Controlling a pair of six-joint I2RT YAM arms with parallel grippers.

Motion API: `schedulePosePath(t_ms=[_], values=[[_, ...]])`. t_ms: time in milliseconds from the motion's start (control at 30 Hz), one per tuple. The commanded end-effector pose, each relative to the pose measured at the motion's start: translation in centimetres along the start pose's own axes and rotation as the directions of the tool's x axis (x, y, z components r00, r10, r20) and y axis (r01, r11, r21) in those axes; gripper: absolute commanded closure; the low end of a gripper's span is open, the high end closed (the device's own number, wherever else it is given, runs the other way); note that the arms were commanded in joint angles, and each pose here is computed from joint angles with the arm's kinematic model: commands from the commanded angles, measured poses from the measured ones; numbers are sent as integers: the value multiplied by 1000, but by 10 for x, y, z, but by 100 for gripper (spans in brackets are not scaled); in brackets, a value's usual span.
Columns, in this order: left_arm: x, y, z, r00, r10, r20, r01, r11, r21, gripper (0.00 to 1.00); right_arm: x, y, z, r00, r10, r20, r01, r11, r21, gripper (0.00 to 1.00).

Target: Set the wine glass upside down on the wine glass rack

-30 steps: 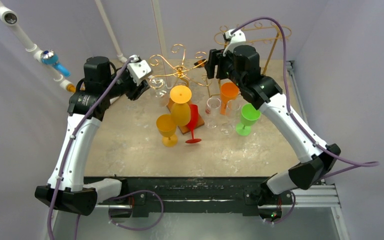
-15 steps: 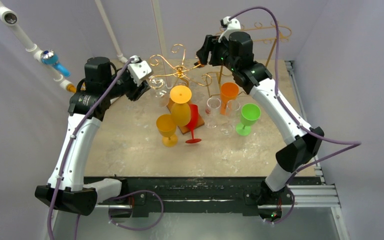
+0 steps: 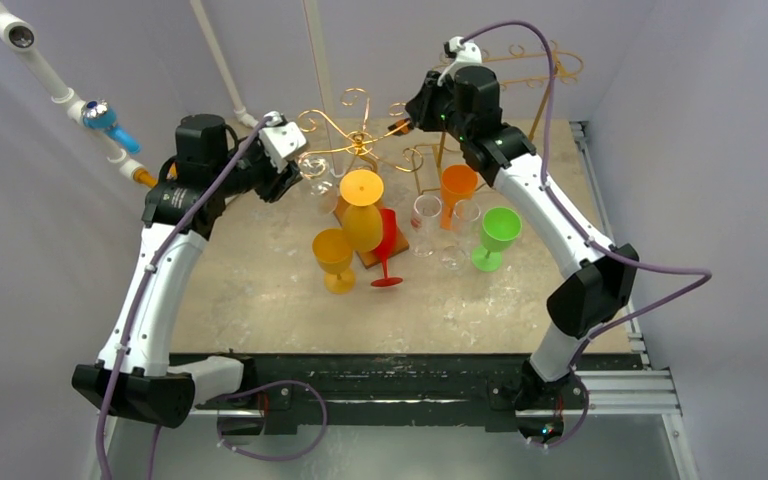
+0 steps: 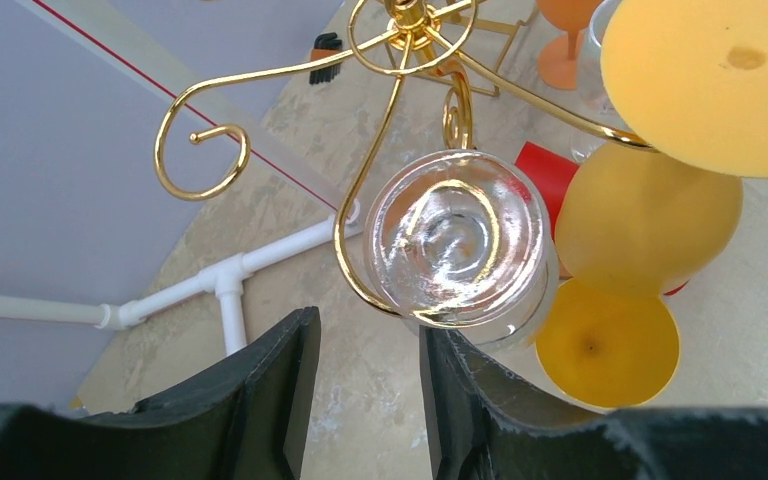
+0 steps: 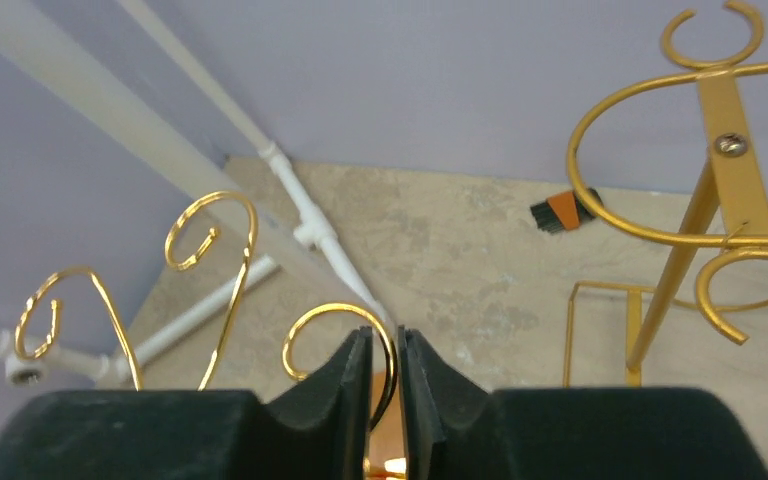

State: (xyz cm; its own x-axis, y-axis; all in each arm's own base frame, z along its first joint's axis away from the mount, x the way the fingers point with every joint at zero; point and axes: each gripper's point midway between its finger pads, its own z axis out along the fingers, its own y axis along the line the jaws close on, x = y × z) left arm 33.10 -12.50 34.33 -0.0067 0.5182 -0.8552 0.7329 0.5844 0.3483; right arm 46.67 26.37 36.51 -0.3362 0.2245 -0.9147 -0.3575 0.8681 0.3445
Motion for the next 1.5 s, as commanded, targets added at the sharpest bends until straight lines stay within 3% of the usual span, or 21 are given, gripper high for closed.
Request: schedulePosePath(t_ms=[0, 167, 467, 1067, 1467], values=[[-5, 9, 6, 1000, -17, 20, 18, 999, -40, 55, -21, 10, -15, 997, 37, 73, -34, 998, -48, 86], [-7, 15, 9, 1000, -15, 22, 16, 998, -59, 56, -14, 7, -22, 997, 48, 63, -46, 998, -41, 100], [-13, 21, 17, 998, -32, 45, 35, 997, -62, 56, -7, 1, -44, 994, 97, 39, -97, 995, -4, 100], [-21, 32, 36, 998, -17, 57, 21, 997, -69, 56, 42, -48, -64, 991, 132, -37, -121, 967, 225, 100], [-22, 37, 34, 999, 7, 32, -5, 996, -88, 54, 62, -56, -85, 984, 167, -59, -146, 955, 260, 100]])
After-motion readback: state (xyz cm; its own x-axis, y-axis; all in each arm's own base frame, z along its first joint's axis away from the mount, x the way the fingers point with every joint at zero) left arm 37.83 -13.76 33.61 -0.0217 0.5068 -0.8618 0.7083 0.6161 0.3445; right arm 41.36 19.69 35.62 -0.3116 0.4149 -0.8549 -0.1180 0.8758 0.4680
